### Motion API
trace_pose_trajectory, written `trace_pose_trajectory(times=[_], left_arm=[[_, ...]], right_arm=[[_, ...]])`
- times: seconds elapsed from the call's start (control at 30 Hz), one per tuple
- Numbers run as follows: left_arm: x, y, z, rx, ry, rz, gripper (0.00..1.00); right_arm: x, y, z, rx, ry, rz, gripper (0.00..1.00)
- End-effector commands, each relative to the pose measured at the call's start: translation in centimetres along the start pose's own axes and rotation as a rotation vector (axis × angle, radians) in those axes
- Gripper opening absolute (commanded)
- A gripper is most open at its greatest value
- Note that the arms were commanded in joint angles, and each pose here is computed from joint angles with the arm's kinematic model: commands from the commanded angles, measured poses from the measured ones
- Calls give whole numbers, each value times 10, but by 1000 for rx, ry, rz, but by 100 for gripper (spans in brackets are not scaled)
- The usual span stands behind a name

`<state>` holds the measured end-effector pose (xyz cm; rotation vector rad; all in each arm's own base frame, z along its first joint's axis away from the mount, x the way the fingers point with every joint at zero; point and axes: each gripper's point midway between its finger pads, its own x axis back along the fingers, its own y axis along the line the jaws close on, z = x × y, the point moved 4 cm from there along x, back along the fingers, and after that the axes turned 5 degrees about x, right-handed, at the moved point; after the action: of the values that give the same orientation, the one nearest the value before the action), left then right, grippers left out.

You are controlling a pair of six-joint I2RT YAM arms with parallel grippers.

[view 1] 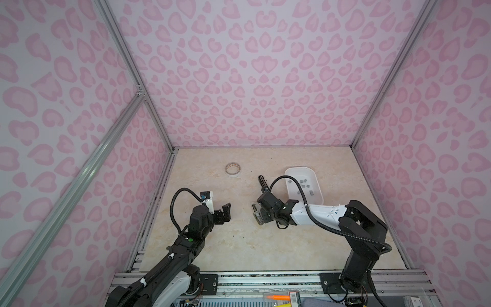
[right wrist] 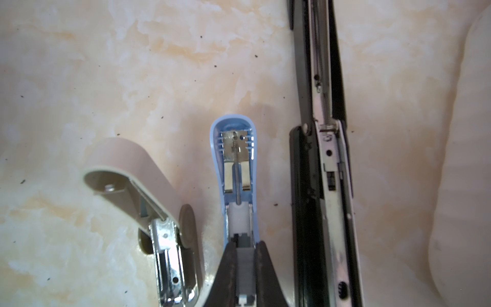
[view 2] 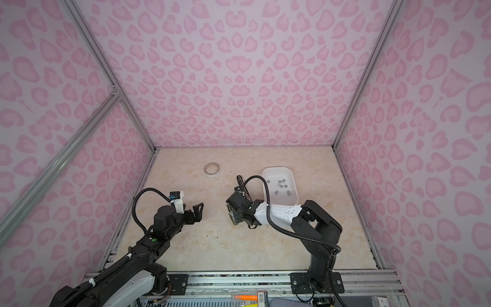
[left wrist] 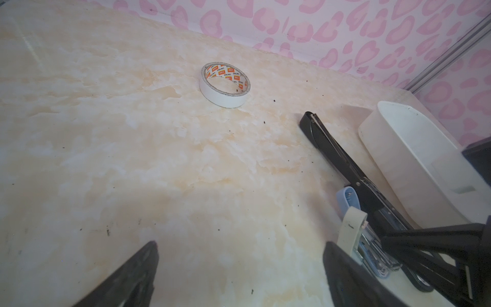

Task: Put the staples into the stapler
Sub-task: 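Lower the staple strip into the light blue stapler's open channel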

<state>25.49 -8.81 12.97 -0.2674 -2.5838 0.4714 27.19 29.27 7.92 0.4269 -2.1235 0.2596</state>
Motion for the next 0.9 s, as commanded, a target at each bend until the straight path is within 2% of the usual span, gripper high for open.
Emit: trace_pose_trajectory(times=[0.0, 0.87], left_arm=[[0, -5, -12, -3, -46, 14, 98], [-1, -4, -12, -6, -41, 9, 97]], right_arm=[[-1, 0, 1, 6, -7, 2, 9], [-8, 3, 6, 12, 15, -3, 9]])
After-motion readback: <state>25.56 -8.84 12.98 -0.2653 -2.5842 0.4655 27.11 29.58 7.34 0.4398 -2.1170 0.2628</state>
